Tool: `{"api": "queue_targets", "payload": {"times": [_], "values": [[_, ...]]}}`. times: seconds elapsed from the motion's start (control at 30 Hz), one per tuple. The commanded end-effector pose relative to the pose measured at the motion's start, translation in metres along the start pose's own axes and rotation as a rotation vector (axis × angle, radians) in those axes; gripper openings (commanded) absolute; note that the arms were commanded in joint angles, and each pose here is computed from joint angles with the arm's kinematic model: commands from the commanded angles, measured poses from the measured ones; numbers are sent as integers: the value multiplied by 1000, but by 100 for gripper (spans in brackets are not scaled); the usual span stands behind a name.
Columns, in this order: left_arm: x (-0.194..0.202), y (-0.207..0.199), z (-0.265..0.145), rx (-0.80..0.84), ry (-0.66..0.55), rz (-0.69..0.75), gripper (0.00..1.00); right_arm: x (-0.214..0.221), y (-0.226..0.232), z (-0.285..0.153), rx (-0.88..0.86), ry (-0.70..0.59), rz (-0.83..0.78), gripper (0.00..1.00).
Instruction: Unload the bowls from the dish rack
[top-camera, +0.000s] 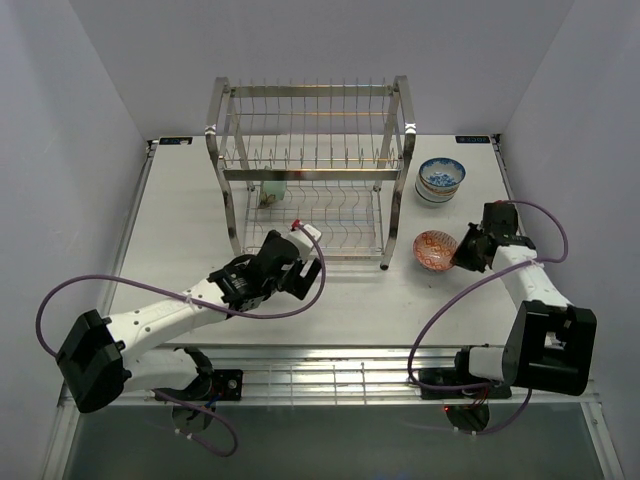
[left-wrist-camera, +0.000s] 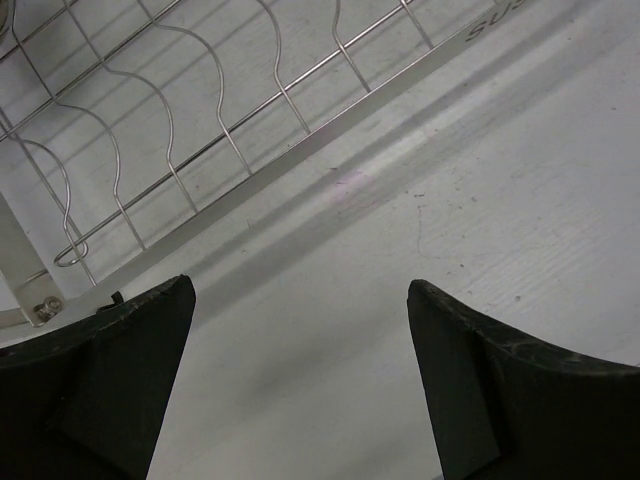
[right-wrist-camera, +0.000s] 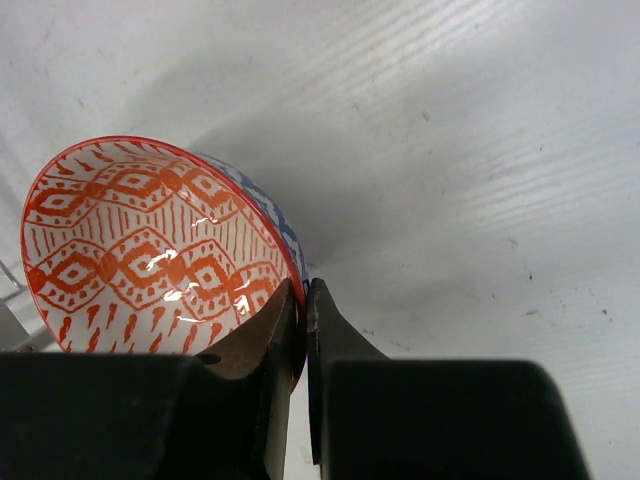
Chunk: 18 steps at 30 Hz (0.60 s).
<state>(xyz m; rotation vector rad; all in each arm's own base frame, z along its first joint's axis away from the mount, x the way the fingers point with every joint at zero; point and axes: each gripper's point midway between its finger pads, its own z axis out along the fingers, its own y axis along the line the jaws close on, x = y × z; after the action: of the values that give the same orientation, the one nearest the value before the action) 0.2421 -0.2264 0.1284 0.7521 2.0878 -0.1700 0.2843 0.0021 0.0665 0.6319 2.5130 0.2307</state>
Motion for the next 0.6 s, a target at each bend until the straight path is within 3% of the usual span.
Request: {"api": "queue_targets", "payload": {"times": [0.0, 0.4, 0.57], "values": [[-13, 13, 0, -32, -53, -37, 98, -45, 17, -1, -42, -110, 7, 8], [-6, 22, 4, -54, -22, -45, 98, -46, 15, 21, -40, -93, -16, 13], [-4, 23, 7, -54, -11, -46, 98, -40, 18, 26, -65, -74, -25, 43]]}}
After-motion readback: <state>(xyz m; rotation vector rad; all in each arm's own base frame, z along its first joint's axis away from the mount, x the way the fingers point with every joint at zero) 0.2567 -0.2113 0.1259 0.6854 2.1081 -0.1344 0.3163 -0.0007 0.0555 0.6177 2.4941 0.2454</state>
